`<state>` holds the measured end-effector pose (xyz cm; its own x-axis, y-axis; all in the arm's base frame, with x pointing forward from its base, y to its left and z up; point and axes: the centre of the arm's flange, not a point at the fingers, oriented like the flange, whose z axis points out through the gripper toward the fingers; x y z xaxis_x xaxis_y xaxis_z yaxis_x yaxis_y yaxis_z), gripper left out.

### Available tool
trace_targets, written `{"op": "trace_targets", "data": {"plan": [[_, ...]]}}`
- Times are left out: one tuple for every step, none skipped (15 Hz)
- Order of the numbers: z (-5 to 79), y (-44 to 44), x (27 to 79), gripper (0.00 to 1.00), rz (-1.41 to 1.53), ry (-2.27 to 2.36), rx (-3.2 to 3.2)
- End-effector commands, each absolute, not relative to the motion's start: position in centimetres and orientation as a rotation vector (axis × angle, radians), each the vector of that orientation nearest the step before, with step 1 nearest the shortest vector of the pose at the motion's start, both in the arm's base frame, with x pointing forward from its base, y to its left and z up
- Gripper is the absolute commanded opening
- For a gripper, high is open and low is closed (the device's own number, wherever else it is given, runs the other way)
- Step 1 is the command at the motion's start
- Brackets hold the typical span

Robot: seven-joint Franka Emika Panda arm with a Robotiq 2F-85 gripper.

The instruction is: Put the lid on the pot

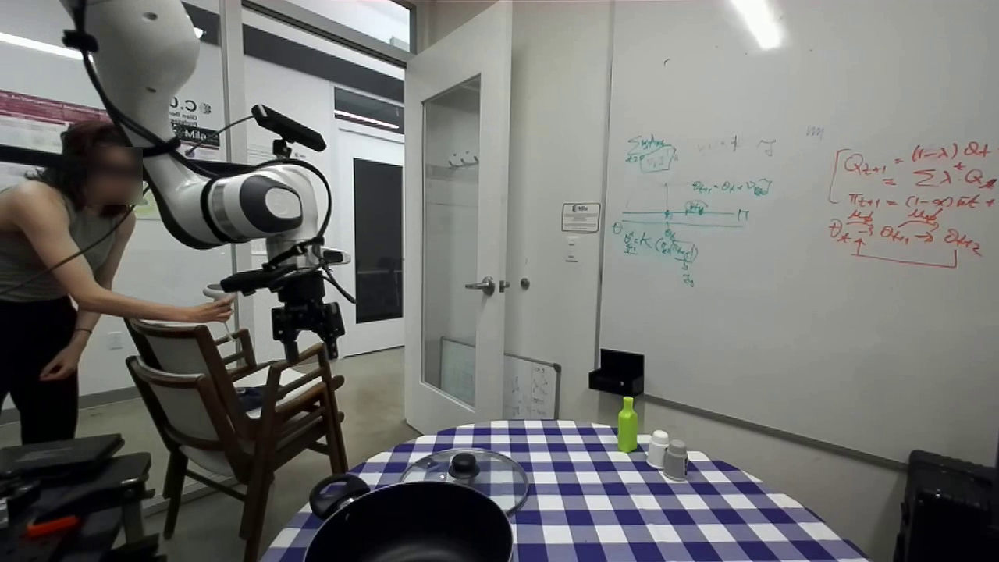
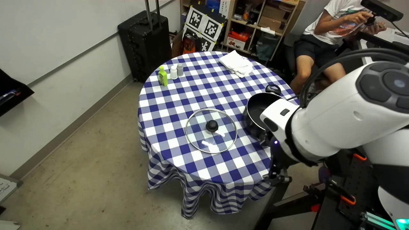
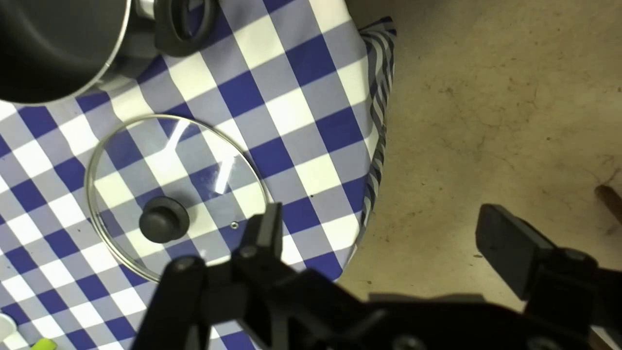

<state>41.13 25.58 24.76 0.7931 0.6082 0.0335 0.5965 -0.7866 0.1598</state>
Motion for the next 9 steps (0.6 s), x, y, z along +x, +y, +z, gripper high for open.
{"op": "trace_targets", "data": {"plan": [[19.2, 31.8, 44.4, 1.0, 0.124, 0.963, 2.809], [18.0, 32.8, 44.8, 1.0, 0.125, 0.961, 2.801], [17.0, 33.5, 45.4, 1.0, 0.115, 0.95, 2.806], [16.8, 34.4, 46.5, 1.0, 0.133, 0.941, 2.809], [16.4, 35.0, 47.5, 1.0, 0.134, 0.938, 2.815], [16.8, 35.8, 49.0, 1.0, 0.158, 0.942, 2.817], [16.9, 36.4, 50.2, 1.0, 0.186, 0.953, 2.812], [17.1, 36.9, 51.8, 1.0, 0.226, 0.974, 2.797], [17.5, 37.2, 53.4, 1.0, 0.25, 0.988, 2.79]]}}
